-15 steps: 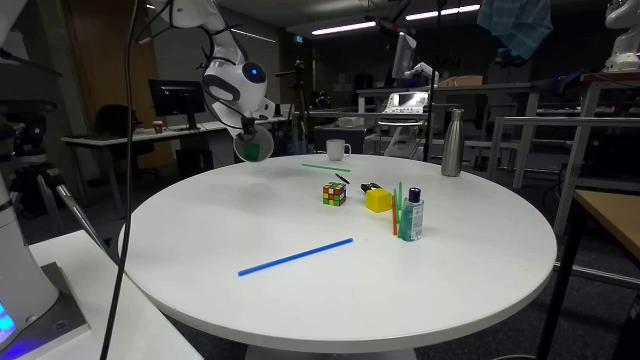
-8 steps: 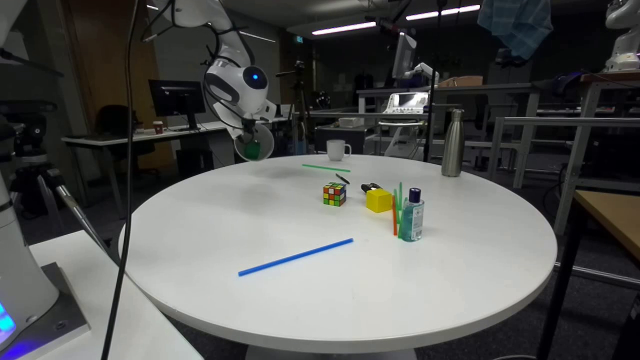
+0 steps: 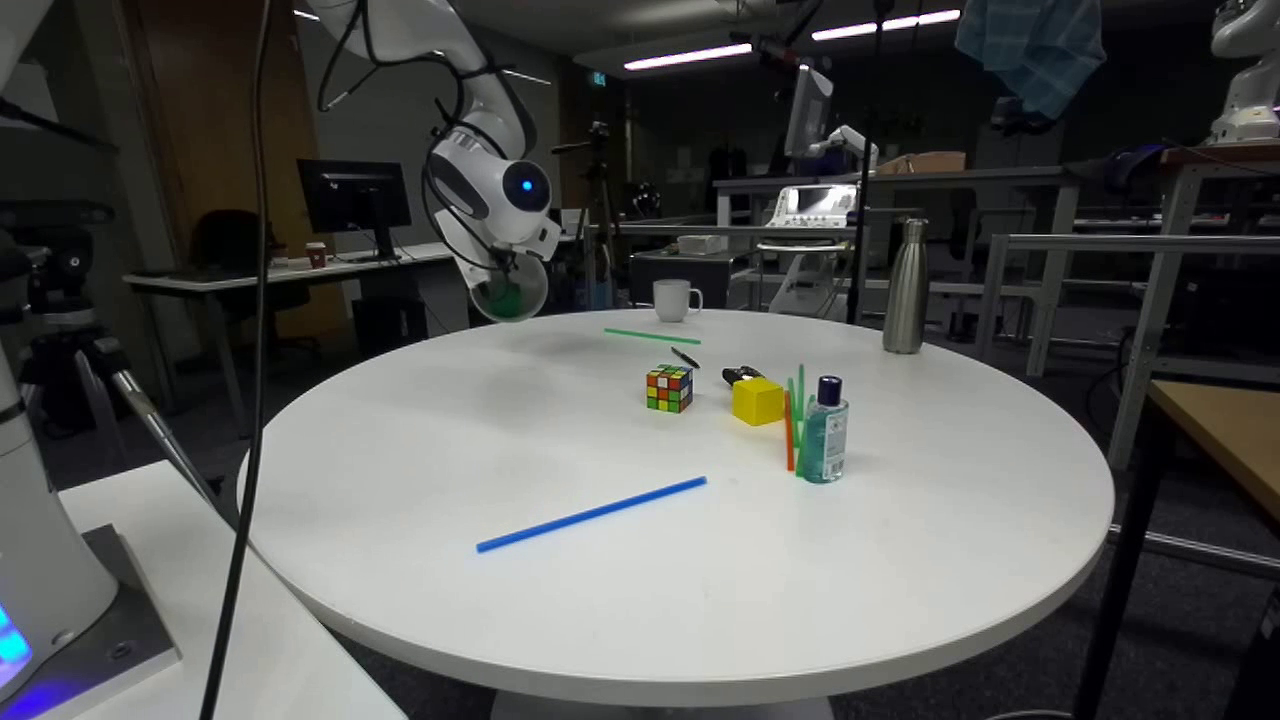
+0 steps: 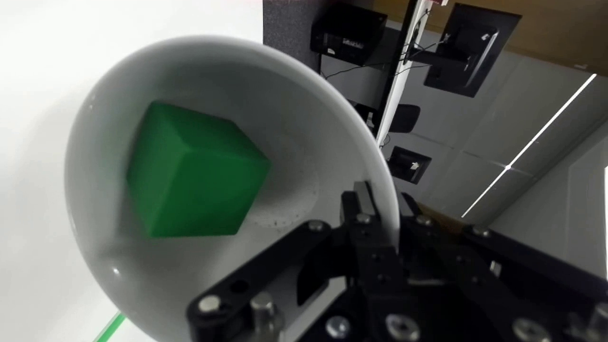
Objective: Take the green cube out of the bowl
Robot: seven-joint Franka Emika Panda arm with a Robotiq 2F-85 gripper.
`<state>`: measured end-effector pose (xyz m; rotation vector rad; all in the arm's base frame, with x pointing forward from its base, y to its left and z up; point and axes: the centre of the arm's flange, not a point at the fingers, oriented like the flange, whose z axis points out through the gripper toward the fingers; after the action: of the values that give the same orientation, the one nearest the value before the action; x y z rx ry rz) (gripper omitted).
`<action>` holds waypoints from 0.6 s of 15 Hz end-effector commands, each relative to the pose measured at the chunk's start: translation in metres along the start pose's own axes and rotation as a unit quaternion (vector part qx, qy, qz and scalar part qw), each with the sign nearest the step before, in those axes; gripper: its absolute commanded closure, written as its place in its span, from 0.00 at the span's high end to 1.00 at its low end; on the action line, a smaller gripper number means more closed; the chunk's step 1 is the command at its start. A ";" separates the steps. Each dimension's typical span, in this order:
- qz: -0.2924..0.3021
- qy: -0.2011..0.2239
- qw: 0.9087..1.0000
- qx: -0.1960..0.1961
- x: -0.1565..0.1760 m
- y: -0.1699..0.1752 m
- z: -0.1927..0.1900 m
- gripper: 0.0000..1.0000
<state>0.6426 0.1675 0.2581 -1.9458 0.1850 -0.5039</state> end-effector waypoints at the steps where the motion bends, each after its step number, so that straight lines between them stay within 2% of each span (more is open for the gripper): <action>1: -0.001 0.007 1.000 0.027 -0.002 -0.008 -0.009 0.02; 9: 0.008 0.010 0.999 0.044 -0.002 -0.003 -0.009 0.02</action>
<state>0.6436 0.1637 0.2483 -1.9097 0.2020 -0.4911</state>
